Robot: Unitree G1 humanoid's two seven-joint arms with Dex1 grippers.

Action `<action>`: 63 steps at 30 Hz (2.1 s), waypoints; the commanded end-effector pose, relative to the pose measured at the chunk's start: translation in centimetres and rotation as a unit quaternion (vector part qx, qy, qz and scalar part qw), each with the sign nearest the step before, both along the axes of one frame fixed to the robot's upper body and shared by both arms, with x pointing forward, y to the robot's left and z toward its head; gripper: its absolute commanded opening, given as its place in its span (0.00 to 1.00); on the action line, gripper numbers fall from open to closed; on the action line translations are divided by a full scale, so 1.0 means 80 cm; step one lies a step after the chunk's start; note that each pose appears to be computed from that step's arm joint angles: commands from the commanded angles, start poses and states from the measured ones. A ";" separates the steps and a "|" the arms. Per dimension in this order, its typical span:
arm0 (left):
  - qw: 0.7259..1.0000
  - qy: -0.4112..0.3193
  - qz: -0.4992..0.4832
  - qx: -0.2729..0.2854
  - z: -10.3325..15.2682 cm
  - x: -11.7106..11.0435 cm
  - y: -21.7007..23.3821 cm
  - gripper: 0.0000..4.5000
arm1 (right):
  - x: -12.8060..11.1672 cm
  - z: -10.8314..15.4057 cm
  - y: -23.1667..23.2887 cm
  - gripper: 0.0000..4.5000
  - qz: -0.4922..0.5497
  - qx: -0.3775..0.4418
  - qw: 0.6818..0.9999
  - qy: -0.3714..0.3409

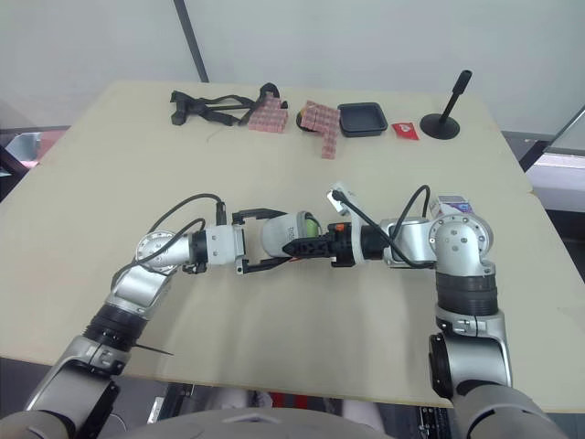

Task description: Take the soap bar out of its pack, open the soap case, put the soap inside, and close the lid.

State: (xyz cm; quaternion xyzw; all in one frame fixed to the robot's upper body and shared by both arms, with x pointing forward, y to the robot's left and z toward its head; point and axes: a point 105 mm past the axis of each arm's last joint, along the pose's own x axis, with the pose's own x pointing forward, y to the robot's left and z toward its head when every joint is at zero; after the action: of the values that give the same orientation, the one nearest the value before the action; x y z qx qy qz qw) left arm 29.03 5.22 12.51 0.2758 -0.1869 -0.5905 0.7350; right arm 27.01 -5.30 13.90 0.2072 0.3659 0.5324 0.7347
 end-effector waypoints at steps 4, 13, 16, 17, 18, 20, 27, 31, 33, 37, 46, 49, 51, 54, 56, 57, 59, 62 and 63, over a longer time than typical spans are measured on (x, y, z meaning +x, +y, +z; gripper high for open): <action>1.000 -0.011 -0.006 -0.020 0.017 0.001 -0.001 0.81 | -0.003 0.010 0.001 0.47 0.008 0.012 1.000 -0.014; 1.000 0.012 -0.012 -0.022 0.018 0.002 0.001 1.00 | -0.003 0.010 0.000 0.47 0.008 0.011 1.000 -0.016; 1.000 0.016 -0.017 -0.019 0.017 0.002 0.001 1.00 | -0.003 0.010 0.000 0.47 0.008 0.009 1.000 -0.017; 1.000 0.017 -0.018 -0.019 0.017 0.002 0.001 1.00 | -0.003 0.010 0.000 0.47 0.008 0.009 1.000 -0.017; 1.000 0.018 -0.018 -0.019 0.017 0.002 0.002 1.00 | -0.003 0.010 0.000 0.47 0.008 0.009 1.000 -0.017; 0.999 0.028 -0.023 -0.012 0.016 0.001 0.006 1.00 | -0.002 0.009 -0.001 0.47 0.006 0.006 1.000 -0.017; 0.988 0.144 -0.043 0.042 0.010 0.004 0.041 1.00 | 0.000 0.018 0.002 0.47 0.021 -0.038 0.997 -0.067; 0.967 0.248 -0.048 0.025 0.025 0.008 0.039 1.00 | -0.007 0.023 0.009 0.47 0.072 -0.116 0.977 -0.164; 0.960 0.276 -0.051 0.020 0.034 0.009 0.034 1.00 | -0.010 0.017 0.004 0.47 0.112 -0.189 0.948 -0.229; 0.954 0.294 -0.057 0.028 0.043 0.007 0.023 1.00 | -0.005 0.020 -0.003 0.47 0.155 -0.245 0.911 -0.294; 0.953 0.287 -0.056 0.081 0.033 -0.004 -0.002 1.00 | 0.007 0.024 -0.019 0.47 0.240 -0.345 0.825 -0.378; 0.956 0.278 -0.040 0.079 0.031 0.002 -0.012 1.00 | 0.008 0.028 -0.013 0.47 0.258 -0.349 0.807 -0.400; 0.961 0.263 -0.031 0.080 0.030 0.005 -0.017 1.00 | 0.011 0.030 -0.011 0.47 0.260 -0.353 0.798 -0.414; 0.964 0.252 -0.031 0.078 0.028 0.005 -0.024 1.00 | 0.013 0.030 -0.009 0.47 0.267 -0.358 0.788 -0.425; 0.966 0.245 -0.033 0.070 0.031 0.005 -0.029 1.00 | 0.016 0.030 -0.010 0.47 0.268 -0.364 0.782 -0.429; 0.968 0.239 -0.030 0.068 0.031 0.006 -0.033 1.00 | 0.018 0.030 -0.011 0.47 0.271 -0.371 0.776 -0.432; 0.970 0.231 -0.035 0.067 0.033 0.005 -0.039 1.00 | 0.020 0.031 -0.013 0.47 0.279 -0.381 0.766 -0.436; 0.972 0.221 -0.038 0.067 0.036 0.005 -0.047 1.00 | 0.021 0.032 -0.013 0.47 0.287 -0.386 0.760 -0.437; 0.972 0.220 -0.041 0.067 0.037 0.004 -0.048 1.00 | 0.020 0.032 -0.012 0.47 0.289 -0.385 0.760 -0.437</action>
State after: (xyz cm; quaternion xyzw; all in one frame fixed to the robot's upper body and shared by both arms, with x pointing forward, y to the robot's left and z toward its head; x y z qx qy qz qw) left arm 29.39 1.66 14.30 0.1649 0.0332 -0.6768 0.7167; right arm 28.44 -6.72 15.05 -0.4460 0.2489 0.5691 0.6444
